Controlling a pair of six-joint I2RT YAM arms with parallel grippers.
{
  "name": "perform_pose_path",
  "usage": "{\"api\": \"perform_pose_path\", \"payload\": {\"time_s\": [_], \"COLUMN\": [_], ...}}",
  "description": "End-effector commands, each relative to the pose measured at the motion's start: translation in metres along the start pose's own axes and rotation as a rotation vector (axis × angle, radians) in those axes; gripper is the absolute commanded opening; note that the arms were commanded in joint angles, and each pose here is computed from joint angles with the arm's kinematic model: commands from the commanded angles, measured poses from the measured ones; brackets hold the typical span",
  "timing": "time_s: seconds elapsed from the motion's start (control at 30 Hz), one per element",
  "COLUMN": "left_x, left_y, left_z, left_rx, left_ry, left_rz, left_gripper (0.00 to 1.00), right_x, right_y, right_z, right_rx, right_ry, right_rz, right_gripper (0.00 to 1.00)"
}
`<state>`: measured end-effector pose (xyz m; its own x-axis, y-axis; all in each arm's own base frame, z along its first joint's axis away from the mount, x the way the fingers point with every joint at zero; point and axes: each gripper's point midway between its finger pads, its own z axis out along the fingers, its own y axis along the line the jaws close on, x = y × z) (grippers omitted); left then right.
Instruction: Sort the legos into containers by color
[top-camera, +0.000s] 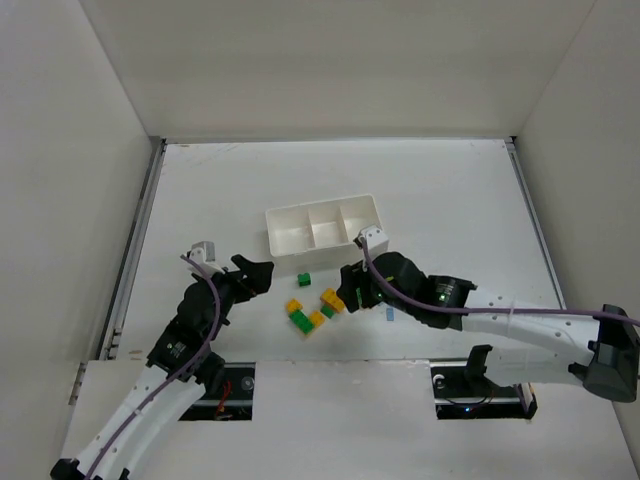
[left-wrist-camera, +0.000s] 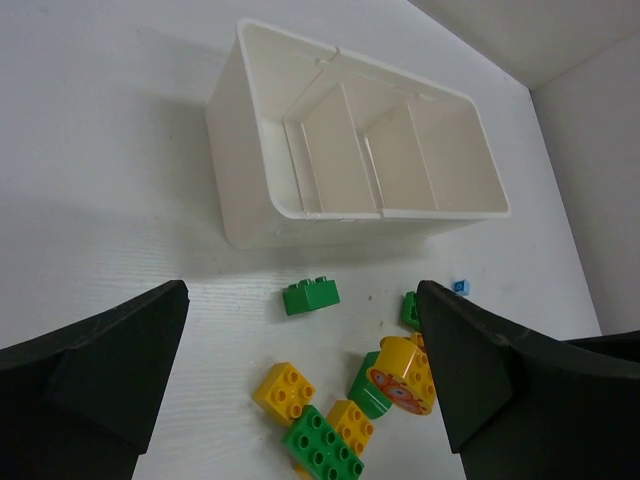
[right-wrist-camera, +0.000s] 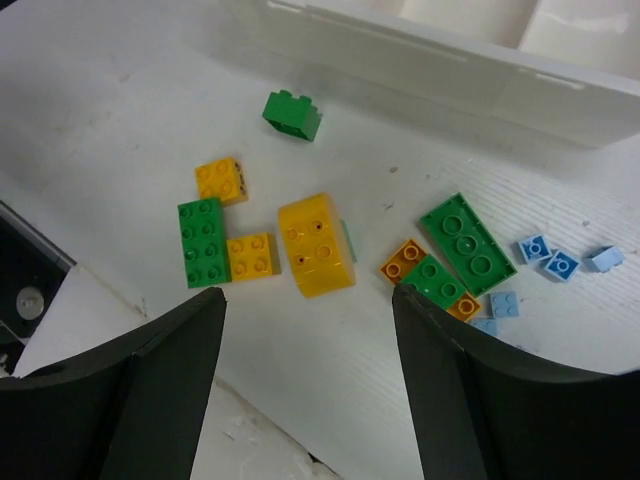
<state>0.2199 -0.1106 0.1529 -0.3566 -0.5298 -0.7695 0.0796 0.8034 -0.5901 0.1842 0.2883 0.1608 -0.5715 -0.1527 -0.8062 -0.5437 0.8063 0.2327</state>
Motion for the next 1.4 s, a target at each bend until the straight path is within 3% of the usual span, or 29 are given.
{"api": "perform_pose_path", "payload": {"time_s": [0.0, 0.1, 0.2, 0.3, 0.4, 0.53, 0.57, 0.63, 0.67, 0.73, 0.87, 1.03, 1.37], "left_x": [-0.007, -0.014, -0.024, -0.034, -0.04, -0.046, -0.05, -0.059, -0.063, -0.064, -0.052, -0.041, -0.017], "left_y": [0.001, 0.0, -0.003, -0.005, 0.008, 0.001, -0.005, -0.011, -0.013, -0.018, -0.024, -0.034, -0.025], "left_z": [-0.001, 0.002, 0.009, 0.011, 0.016, 0.025, 0.027, 0.031, 0.033, 0.038, 0.043, 0.034, 0.037], "left_rx": [-0.014, -0.029, -0.034, -0.037, -0.111, -0.129, -0.118, -0.116, -0.127, -0.147, -0.118, 0.006, -0.017], "left_ry": [-0.03, -0.049, -0.103, -0.156, -0.222, -0.248, -0.251, -0.258, -0.252, -0.21, -0.175, -0.178, -0.09], "left_rz": [-0.062, -0.094, -0.126, -0.161, -0.199, -0.208, -0.173, -0.08, -0.025, 0.029, 0.054, 0.055, 0.061], "left_gripper": [1.0, 1.0, 1.0, 1.0, 1.0, 1.0, 0.84, 0.41, 0.27, 0.15, 0.15, 0.36, 0.38], "right_x": [-0.017, -0.016, -0.018, -0.019, -0.02, -0.003, 0.003, 0.008, 0.01, 0.014, 0.023, 0.028, 0.029], "right_y": [0.011, 0.016, 0.012, 0.004, -0.003, 0.001, 0.003, 0.006, 0.008, 0.012, 0.008, 0.009, 0.017], "right_z": [-0.012, -0.023, -0.031, -0.035, -0.037, -0.028, -0.024, -0.017, -0.013, -0.001, 0.028, 0.057, 0.078], "right_rx": [-0.033, -0.049, -0.038, -0.018, -0.01, -0.049, -0.055, -0.069, -0.074, -0.081, -0.057, -0.062, -0.107], "right_ry": [-0.059, -0.079, -0.129, -0.157, -0.163, -0.108, -0.09, -0.077, -0.076, -0.06, -0.005, 0.045, 0.065], "right_rz": [0.0, -0.011, -0.002, 0.028, 0.04, -0.003, -0.01, -0.019, -0.028, -0.057, -0.112, -0.14, -0.148], "right_gripper": [0.7, 0.54, 0.31, 0.22, 0.22, 0.47, 0.54, 0.62, 0.66, 0.71, 0.72, 0.69, 0.58]}}
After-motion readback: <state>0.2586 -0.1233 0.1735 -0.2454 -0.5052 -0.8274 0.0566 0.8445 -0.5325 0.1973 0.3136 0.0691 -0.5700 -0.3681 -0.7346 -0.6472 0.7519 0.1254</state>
